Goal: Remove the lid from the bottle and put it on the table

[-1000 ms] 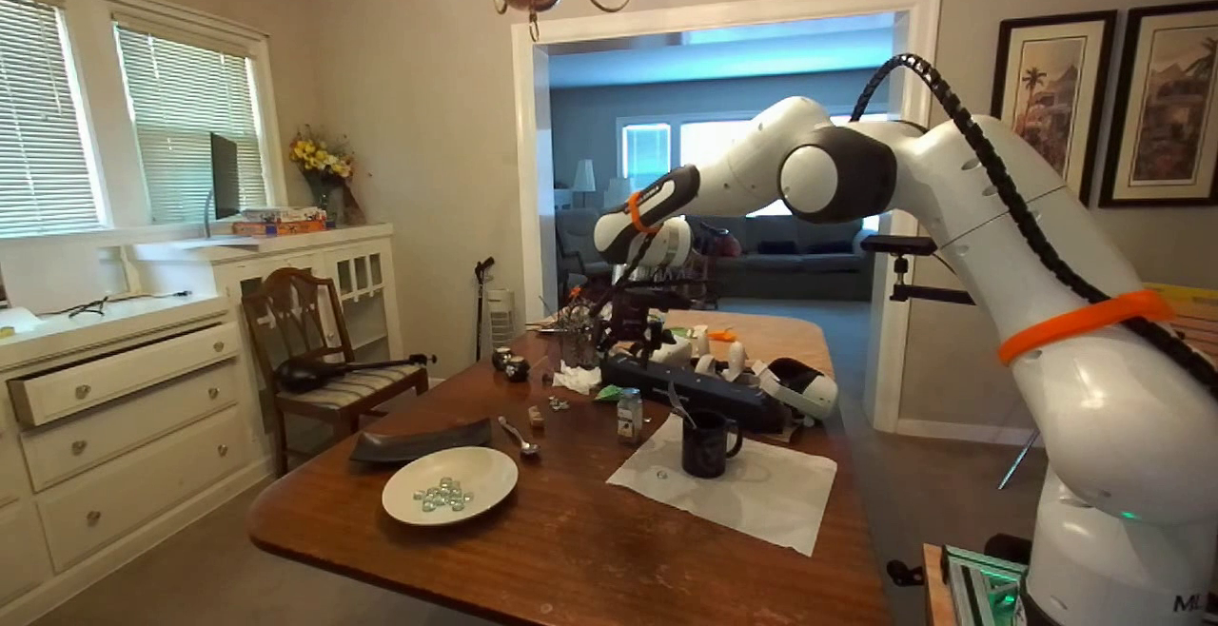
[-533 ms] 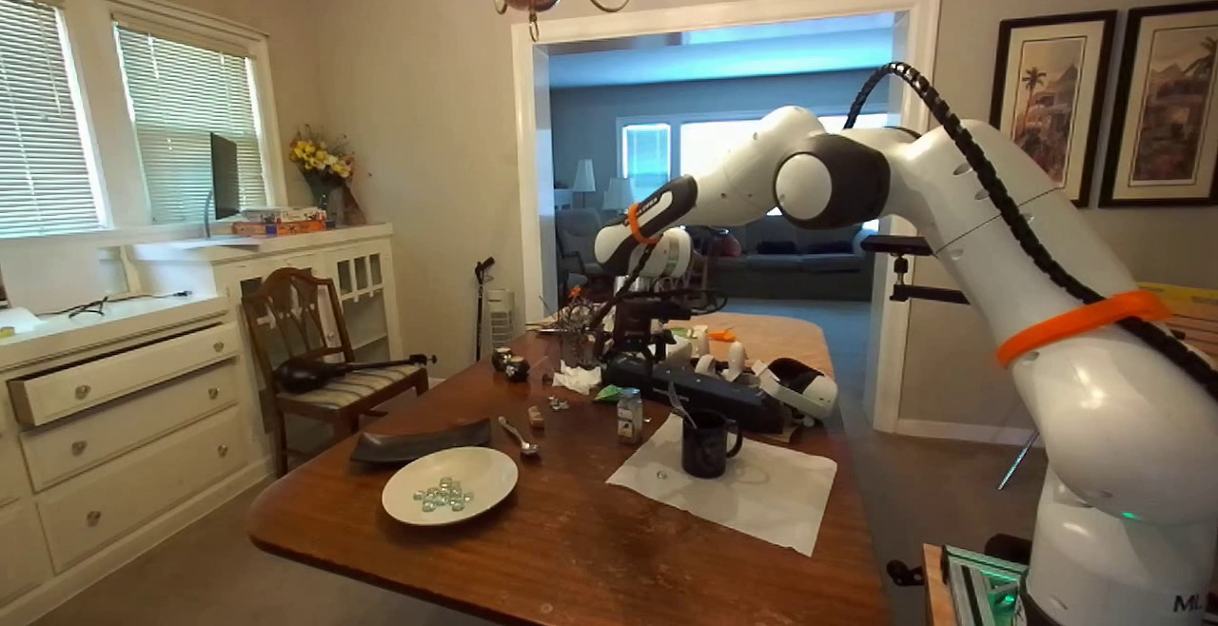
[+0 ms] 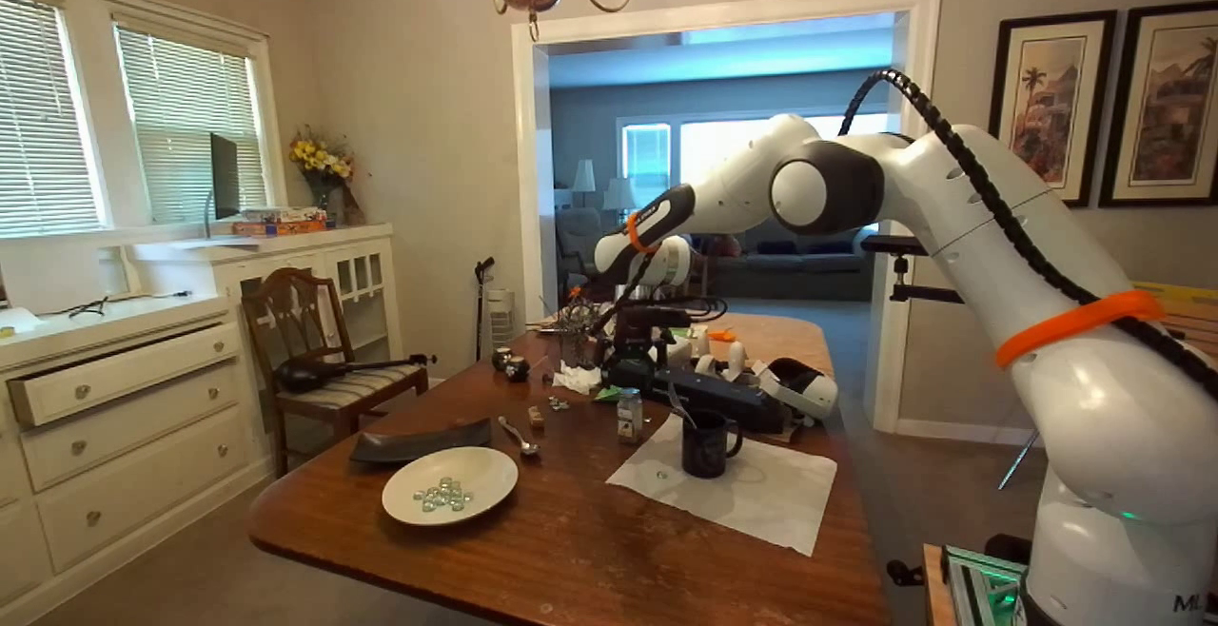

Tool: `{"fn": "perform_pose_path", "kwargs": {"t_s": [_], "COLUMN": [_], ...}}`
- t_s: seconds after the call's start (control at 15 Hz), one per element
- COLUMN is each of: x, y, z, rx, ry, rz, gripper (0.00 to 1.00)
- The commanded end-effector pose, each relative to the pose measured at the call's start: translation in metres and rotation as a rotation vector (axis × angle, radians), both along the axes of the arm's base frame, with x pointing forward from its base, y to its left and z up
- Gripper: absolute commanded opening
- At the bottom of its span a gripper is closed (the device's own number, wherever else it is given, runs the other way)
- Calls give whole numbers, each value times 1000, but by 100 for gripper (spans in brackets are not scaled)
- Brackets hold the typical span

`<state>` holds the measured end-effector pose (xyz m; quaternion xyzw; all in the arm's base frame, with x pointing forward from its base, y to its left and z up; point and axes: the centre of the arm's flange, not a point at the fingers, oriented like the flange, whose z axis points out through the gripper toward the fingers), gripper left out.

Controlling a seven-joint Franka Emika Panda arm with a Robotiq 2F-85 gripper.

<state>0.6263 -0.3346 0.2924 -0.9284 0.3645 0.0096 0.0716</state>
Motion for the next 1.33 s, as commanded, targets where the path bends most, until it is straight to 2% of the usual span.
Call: {"fn": "perform_pose_path", "kwargs": {"t_s": [0.0, 0.13, 0.33, 0.67, 1.13, 1.27], "x": [4, 4, 4, 3, 6, 6], "y": [1, 1, 0, 0, -3, -4], "z": [-8, -10, -13, -18, -14, -14], "rx": [-10, -13, -13, -13, -29, -35], "ry": [-6, -7, -3, 0, -11, -11], "rz": [-14, -14, -17, -19, -20, -21], "gripper": [100, 96, 96, 87, 88, 84]}}
